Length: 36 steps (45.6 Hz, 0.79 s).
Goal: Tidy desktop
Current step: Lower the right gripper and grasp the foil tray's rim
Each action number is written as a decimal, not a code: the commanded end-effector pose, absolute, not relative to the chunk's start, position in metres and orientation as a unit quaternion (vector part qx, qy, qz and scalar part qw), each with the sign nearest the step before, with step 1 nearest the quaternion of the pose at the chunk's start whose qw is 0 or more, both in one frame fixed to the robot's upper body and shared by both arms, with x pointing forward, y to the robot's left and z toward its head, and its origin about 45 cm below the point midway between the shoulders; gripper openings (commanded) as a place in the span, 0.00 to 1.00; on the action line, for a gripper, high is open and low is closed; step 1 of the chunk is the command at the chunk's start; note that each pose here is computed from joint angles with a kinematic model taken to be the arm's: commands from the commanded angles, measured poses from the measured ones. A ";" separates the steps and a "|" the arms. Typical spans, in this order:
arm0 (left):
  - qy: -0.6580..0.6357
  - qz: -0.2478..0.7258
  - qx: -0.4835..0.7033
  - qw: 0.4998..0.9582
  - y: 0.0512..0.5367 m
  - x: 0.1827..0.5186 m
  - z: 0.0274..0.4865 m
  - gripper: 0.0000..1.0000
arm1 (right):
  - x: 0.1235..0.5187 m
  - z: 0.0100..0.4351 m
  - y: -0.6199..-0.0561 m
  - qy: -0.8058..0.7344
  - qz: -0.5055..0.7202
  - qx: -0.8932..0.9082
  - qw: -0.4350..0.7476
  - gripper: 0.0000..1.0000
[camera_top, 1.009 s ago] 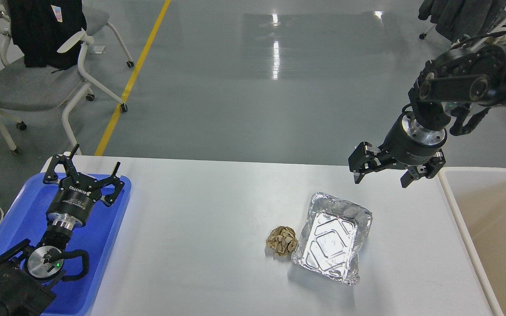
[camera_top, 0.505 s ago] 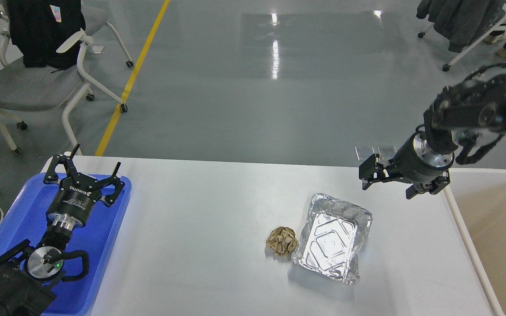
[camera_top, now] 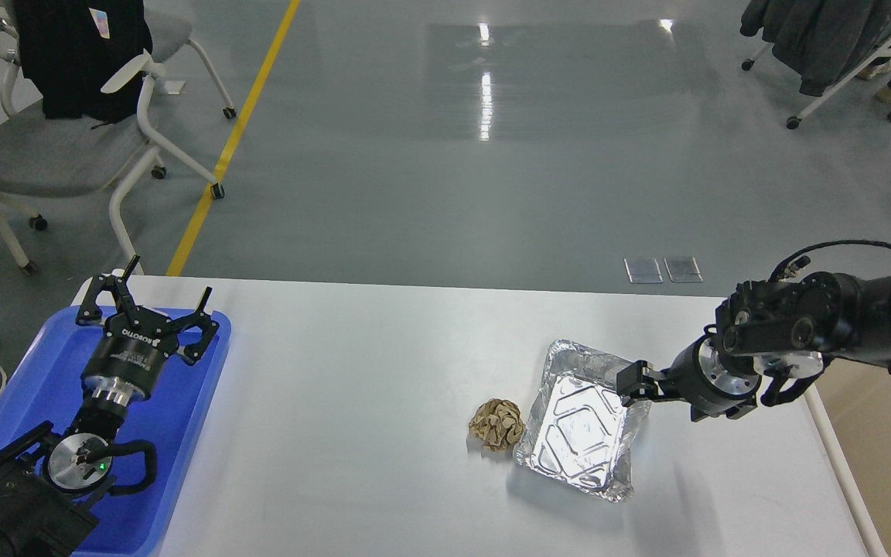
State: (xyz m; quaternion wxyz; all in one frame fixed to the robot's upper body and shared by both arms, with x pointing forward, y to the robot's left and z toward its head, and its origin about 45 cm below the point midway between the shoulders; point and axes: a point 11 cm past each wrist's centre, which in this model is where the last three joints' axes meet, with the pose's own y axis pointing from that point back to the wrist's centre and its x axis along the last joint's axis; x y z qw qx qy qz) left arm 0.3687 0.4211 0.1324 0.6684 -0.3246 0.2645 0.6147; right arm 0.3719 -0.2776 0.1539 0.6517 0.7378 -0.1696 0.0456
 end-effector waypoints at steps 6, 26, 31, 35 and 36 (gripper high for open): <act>0.265 0.615 -0.324 0.668 0.421 0.369 0.132 0.99 | 0.353 0.111 -0.276 -0.180 0.045 0.744 0.642 0.99; 0.265 0.615 -0.324 0.668 0.421 0.369 0.132 0.99 | 0.352 0.085 -0.276 -0.197 0.073 0.734 0.646 0.95; 0.265 0.615 -0.324 0.668 0.421 0.369 0.132 0.99 | 0.348 0.076 -0.277 -0.184 0.096 0.730 0.651 0.87; 0.265 0.615 -0.324 0.668 0.421 0.369 0.132 0.99 | 0.345 0.071 -0.277 -0.181 0.101 0.730 0.651 0.80; 0.265 0.615 -0.324 0.668 0.421 0.369 0.132 0.99 | 0.344 0.071 -0.277 -0.181 0.101 0.730 0.652 0.74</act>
